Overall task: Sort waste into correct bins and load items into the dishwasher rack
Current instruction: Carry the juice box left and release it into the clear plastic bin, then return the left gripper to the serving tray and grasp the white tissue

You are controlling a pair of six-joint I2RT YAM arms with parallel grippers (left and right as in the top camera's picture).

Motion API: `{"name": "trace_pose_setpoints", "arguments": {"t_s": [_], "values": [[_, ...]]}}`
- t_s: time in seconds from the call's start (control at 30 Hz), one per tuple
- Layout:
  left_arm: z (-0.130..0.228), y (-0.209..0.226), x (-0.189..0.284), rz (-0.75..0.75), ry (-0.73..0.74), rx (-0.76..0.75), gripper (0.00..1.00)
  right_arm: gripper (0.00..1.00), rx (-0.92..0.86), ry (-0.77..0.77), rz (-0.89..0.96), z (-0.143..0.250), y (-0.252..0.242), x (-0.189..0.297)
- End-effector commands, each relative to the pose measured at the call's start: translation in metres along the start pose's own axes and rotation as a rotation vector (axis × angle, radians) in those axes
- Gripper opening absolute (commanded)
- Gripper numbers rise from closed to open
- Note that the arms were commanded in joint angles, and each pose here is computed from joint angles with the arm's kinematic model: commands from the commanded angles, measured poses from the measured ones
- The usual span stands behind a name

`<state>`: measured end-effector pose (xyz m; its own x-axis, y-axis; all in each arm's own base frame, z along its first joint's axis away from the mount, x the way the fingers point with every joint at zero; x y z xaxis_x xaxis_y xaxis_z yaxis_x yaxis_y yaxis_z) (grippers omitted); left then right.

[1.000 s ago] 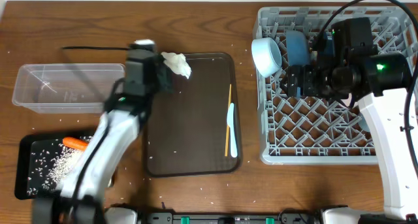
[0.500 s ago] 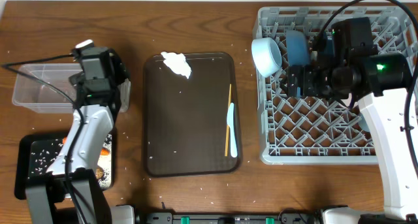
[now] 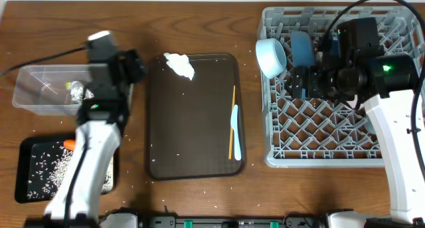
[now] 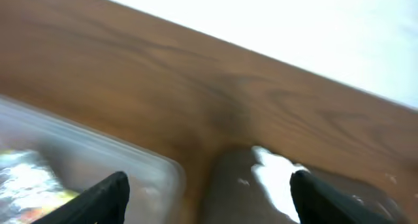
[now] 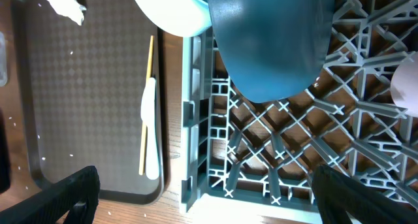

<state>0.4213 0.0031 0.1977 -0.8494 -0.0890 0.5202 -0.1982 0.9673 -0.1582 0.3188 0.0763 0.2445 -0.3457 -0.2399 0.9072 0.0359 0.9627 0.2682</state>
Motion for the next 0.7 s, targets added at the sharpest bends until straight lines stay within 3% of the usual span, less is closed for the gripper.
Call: {"name": "trace_pose_setpoints", "arguments": {"t_s": [0.0,0.23,0.67], "values": [[0.039,-0.034,-0.041,0.089,0.091,-0.039,0.90,0.97,0.002,-0.014,-0.009,0.002,0.005,0.006],[0.081,-0.074,-0.103,0.173,0.059,-0.074,0.95,0.97,0.002,-0.013,-0.010,0.002,0.005,0.006],[0.141,-0.083,-0.129,0.176,0.162,-0.116,0.89,0.97,0.004,-0.025,-0.013,-0.001,0.005,0.006]]}}
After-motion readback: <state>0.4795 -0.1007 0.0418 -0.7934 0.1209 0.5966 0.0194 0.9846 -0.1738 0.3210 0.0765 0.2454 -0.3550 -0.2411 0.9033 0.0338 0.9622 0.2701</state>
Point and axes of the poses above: each gripper's point midway between its finger pads, its own x axis back along the fingers, its own y axis along the line the jaws close on, z = x × y, the point moved 1 cm from there along x, back along the fingers, and after that the axes turned 4 degrees about -x, right-handed, at the moved point
